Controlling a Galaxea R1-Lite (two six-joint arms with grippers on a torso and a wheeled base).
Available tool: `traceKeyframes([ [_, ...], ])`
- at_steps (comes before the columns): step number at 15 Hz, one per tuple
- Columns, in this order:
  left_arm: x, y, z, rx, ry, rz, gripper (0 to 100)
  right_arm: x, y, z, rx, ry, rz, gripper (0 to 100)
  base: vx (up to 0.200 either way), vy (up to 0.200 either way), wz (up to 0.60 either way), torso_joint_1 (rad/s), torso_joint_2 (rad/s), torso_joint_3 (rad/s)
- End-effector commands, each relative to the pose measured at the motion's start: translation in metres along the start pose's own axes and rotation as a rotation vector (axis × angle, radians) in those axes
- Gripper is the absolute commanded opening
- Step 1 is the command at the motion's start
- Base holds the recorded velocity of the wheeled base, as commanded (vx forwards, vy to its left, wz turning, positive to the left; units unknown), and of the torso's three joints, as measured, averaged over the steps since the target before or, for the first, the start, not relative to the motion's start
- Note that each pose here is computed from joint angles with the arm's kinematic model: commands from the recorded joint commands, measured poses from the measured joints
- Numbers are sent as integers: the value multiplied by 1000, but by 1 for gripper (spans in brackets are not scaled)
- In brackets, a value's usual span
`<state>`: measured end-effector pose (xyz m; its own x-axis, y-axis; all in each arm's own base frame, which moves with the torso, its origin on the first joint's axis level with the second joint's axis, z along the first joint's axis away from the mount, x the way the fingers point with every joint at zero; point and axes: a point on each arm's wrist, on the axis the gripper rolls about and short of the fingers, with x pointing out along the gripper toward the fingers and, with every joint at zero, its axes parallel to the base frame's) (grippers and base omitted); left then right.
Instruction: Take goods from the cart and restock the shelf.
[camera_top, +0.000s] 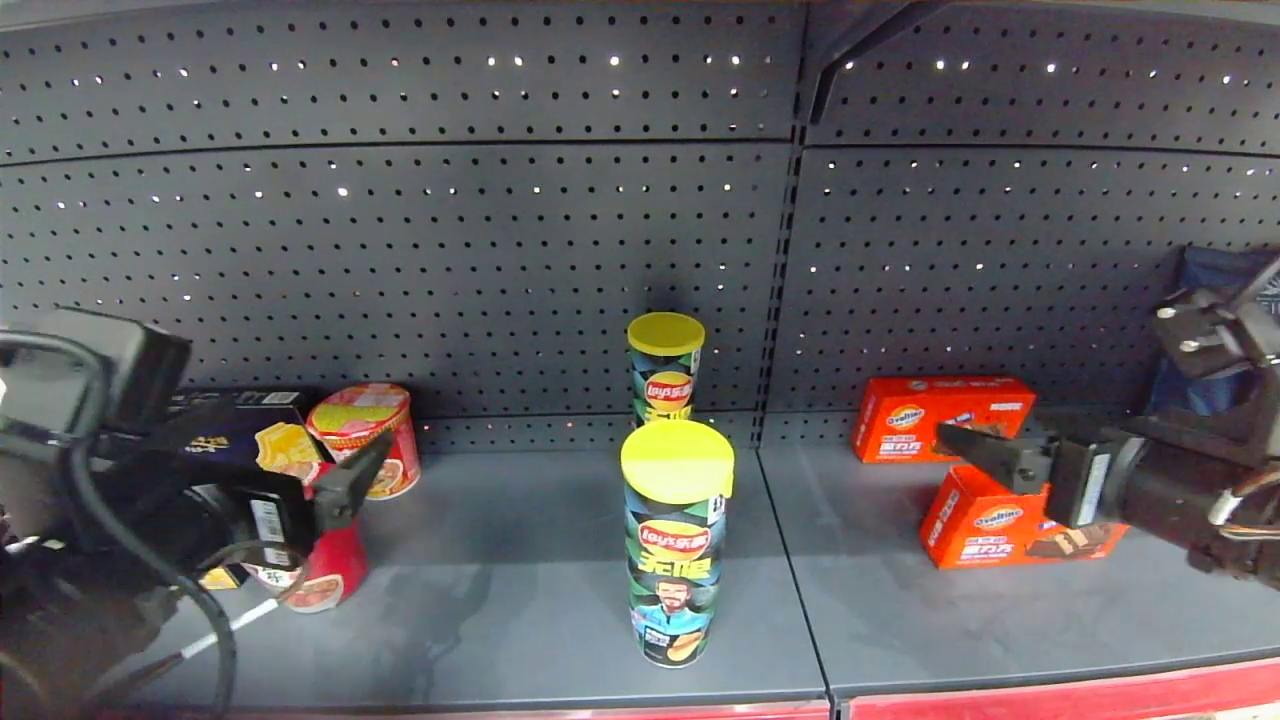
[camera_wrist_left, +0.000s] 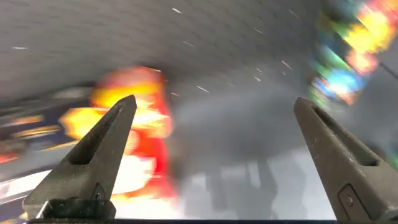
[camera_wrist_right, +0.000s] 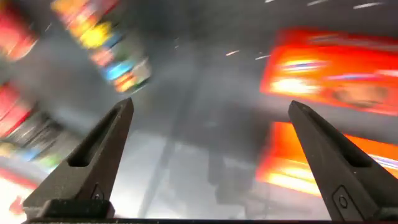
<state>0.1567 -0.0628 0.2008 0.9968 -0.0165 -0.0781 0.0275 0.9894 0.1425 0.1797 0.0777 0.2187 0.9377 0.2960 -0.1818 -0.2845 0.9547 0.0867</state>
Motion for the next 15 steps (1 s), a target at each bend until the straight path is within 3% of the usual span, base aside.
traceKeyframes([
  [1,-34,28,-8,-31,-60,103,100,-45,-25,-5,28,-84,-118,100,0,0,0,0,0,0],
  [5,-76,51,-38,-54,-85,259,100,-106,-41,-33,71,-119,-276,100,0,0,0,0,0,0],
  [7,-91,55,-52,-62,-101,316,100,-131,-39,-40,88,-152,-324,100,0,0,0,0,0,0],
  [10,-110,55,-75,-64,-114,326,100,-166,-34,-59,84,-156,-406,100,0,0,0,0,0,0],
  [12,-122,54,-88,-55,-77,318,100,-189,-30,-74,69,-186,-483,100,0,0,0,0,0,0],
  [14,-149,53,-117,-41,-35,293,100,-205,-25,-105,-31,-180,-517,100,0,0,0,0,0,0],
  [15,-166,51,-142,-48,-16,278,100,-207,-25,-133,-79,-191,-515,100,0,0,0,0,0,0],
])
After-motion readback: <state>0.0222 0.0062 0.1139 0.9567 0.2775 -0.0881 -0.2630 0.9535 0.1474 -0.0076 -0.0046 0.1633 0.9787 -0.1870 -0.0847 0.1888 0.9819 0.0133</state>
